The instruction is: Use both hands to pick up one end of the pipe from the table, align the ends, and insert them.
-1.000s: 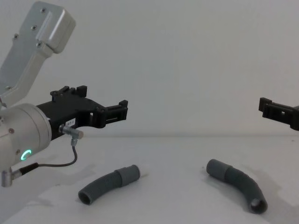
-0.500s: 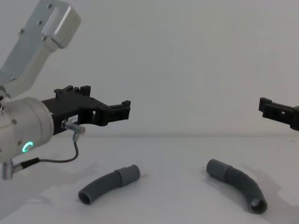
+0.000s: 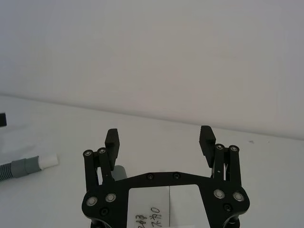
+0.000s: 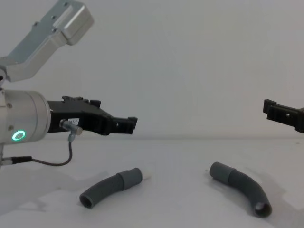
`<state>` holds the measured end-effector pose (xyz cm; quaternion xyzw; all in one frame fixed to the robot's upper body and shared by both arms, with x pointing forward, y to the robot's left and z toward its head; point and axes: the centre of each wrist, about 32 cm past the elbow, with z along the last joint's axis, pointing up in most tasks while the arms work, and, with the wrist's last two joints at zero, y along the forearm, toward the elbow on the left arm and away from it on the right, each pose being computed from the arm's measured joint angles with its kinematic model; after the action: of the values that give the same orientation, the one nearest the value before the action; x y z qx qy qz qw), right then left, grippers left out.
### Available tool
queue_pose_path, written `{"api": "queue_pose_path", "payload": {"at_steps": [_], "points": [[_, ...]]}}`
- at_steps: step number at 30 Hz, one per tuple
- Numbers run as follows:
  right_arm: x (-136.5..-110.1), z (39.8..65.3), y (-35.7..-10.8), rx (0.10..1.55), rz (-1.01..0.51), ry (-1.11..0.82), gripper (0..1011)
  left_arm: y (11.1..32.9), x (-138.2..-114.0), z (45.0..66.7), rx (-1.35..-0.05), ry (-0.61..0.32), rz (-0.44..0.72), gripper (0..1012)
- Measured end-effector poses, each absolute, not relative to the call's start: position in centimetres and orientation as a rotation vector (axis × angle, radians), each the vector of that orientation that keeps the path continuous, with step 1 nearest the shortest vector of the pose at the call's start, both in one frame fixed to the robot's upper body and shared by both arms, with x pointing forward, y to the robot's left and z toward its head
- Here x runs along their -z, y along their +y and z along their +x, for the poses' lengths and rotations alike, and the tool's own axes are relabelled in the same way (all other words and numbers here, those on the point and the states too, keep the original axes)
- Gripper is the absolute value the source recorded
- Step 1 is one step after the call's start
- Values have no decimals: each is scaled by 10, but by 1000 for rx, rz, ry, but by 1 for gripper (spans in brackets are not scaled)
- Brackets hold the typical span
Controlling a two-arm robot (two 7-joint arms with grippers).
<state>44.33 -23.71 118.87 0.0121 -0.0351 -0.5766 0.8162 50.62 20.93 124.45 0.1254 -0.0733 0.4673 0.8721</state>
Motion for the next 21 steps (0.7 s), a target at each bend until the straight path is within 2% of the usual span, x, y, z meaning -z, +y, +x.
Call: {"api": "queue_pose_path", "payload": {"at_steps": [6,21], "points": [[-1189,443,-237,1230,26,-75,1001,217,-1253,508,-911,-115,346,1000],[-1189,443,-237,1230,26,-75,1002,227,-1259,512,-831,-77,437,1000]]}}
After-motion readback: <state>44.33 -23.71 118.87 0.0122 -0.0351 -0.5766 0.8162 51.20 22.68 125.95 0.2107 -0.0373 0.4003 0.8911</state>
